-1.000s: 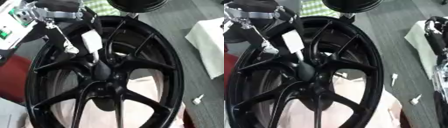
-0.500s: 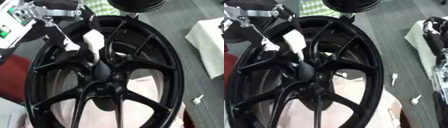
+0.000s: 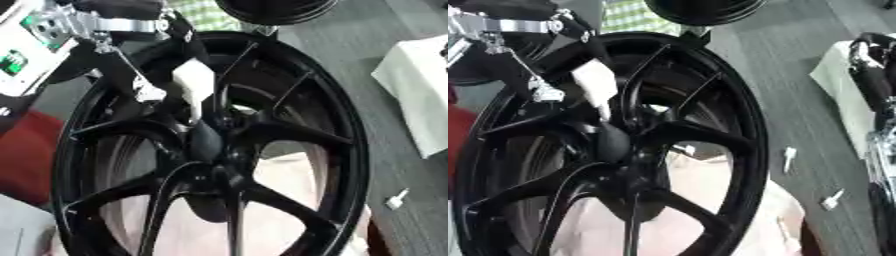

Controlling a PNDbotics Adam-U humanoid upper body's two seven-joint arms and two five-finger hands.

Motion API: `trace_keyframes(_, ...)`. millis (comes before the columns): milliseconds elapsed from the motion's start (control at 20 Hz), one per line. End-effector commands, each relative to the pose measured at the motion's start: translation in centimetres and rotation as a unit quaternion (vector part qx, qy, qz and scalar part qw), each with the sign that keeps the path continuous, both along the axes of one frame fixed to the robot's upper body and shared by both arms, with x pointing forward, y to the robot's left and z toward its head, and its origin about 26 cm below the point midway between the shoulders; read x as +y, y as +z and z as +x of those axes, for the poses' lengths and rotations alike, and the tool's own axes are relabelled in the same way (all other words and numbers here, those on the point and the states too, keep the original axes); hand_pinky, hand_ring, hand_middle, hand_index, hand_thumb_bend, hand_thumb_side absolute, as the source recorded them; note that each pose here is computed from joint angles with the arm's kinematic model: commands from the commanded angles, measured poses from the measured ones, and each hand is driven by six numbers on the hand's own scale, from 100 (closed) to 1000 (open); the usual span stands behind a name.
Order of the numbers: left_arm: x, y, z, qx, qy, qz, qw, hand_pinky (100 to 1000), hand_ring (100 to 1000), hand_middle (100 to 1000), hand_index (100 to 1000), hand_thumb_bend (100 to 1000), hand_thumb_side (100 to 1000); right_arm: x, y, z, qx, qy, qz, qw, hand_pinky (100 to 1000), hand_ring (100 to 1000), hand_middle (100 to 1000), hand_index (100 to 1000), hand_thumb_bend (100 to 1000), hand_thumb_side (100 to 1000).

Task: Pull the pin out of the wheel hub.

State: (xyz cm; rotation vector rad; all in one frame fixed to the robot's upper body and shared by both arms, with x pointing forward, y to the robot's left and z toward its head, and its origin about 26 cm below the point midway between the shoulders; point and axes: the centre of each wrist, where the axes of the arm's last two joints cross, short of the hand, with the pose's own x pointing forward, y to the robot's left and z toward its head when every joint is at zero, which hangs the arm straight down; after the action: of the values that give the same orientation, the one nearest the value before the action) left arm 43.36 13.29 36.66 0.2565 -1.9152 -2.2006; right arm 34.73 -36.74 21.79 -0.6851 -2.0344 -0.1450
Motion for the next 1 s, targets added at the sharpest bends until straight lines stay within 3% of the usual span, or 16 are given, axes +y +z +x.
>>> trace_keyframes(50,-0.1,0.9,-0.2,-0.046,-0.078,0.124,0.988,748,636,487,663,217,154,-0.1,1.4,-0.3,-0.017,-0.004,-0.017,1.0,885,865,583,776,100,545)
trace_keyframes(300,-0.3,0.5,0.1,-0.045,-0.073,0.132,0.988,728,588,404,616,202,158,0.0,1.4,-0.3,-0.017,-0.002,-0.017,1.0,886,866,584,776,100,546)
trace_keyframes(600,-0.5,0.4,0.2,-0.033,-0.075,0.12,0.989,699,548,341,554,111,175,0.1,1.4,-0.3,-0.017,-0.001,-0.015,1.0,887,867,585,778,100,546)
trace_keyframes(1000,-0.2,1.9,-0.3,0.002,-0.076,0.059,0.995,627,480,219,433,100,241,0.1,1.2,-0.2,-0.011,-0.002,-0.013,1.0,888,868,586,779,100,548)
